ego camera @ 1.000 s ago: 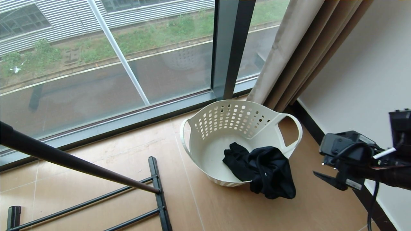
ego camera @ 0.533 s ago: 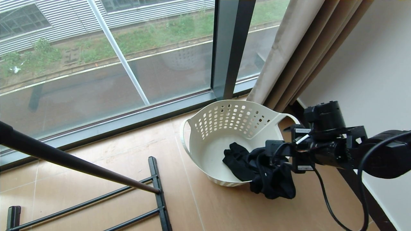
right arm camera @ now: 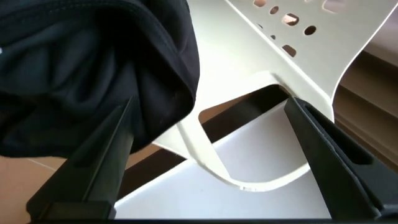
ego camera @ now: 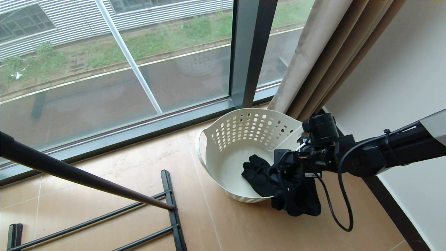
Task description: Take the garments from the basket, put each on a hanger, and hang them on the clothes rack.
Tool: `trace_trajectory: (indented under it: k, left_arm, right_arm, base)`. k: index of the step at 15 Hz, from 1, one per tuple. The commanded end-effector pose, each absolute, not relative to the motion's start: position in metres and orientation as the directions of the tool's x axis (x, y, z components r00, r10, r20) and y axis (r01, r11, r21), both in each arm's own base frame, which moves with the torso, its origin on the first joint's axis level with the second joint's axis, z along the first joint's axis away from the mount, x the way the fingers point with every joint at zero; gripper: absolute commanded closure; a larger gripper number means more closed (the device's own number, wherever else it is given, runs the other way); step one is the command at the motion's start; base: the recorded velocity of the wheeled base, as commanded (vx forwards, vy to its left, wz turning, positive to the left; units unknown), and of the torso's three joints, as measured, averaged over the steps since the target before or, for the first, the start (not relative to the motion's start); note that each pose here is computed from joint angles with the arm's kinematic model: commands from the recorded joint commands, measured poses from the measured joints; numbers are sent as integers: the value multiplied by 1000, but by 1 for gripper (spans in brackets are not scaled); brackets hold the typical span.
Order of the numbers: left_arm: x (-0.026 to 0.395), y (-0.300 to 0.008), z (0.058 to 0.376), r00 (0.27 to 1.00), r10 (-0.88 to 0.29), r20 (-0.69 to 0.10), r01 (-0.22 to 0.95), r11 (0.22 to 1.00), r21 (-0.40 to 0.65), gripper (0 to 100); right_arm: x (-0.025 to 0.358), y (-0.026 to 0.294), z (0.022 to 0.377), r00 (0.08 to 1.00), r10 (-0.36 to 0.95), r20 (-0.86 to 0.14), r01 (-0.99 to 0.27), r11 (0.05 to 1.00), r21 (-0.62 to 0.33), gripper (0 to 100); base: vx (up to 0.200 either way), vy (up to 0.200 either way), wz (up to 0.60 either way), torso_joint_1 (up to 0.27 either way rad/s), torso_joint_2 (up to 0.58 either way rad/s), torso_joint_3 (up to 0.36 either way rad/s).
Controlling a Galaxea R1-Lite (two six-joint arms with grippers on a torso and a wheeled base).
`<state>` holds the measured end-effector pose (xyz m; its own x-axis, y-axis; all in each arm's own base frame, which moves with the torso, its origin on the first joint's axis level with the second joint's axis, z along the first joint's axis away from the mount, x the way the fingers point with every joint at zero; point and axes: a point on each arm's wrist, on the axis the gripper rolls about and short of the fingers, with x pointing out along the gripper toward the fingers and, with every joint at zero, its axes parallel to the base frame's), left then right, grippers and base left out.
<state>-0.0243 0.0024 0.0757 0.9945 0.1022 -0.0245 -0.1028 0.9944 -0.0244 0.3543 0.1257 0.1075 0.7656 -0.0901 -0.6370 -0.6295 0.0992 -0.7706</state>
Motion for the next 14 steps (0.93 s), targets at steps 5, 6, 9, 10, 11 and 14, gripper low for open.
trace_trajectory:
  k: [5, 6, 9, 10, 11, 14]
  left_arm:
    - [-24, 2, 76, 994, 103, -26, -103, 994, -25, 0]
    - [-24, 2, 76, 994, 103, -26, -103, 994, -25, 0]
    - [-24, 2, 76, 994, 103, -26, -103, 994, -25, 0]
    - [-24, 2, 76, 994, 103, -26, -103, 994, -25, 0]
    - [-24, 2, 76, 994, 103, -26, -103, 994, -25, 0]
    - [-24, 2, 76, 994, 103, -26, -103, 994, -25, 0]
  right_arm:
    - [378, 133, 96, 770, -92, -631, -622, 107, -776, 0]
    - [379, 133, 96, 770, -92, -631, -622, 107, -776, 0]
    - [384, 135, 94, 774, -89, -627, -618, 111, -778, 0]
    - [386, 136, 93, 774, -89, -627, -618, 111, -778, 0]
    - [387, 137, 93, 775, -87, -626, -617, 112, -779, 0]
    - [393, 139, 92, 781, -85, -618, -609, 117, -785, 0]
  base:
    - [0, 0, 0, 0, 0, 0]
    - [0, 0, 0, 0, 0, 0]
    - [0, 0, 0, 0, 0, 0]
    - [0, 0, 0, 0, 0, 0]
    - [0, 0, 0, 0, 0, 0]
    - [0, 0, 0, 0, 0, 0]
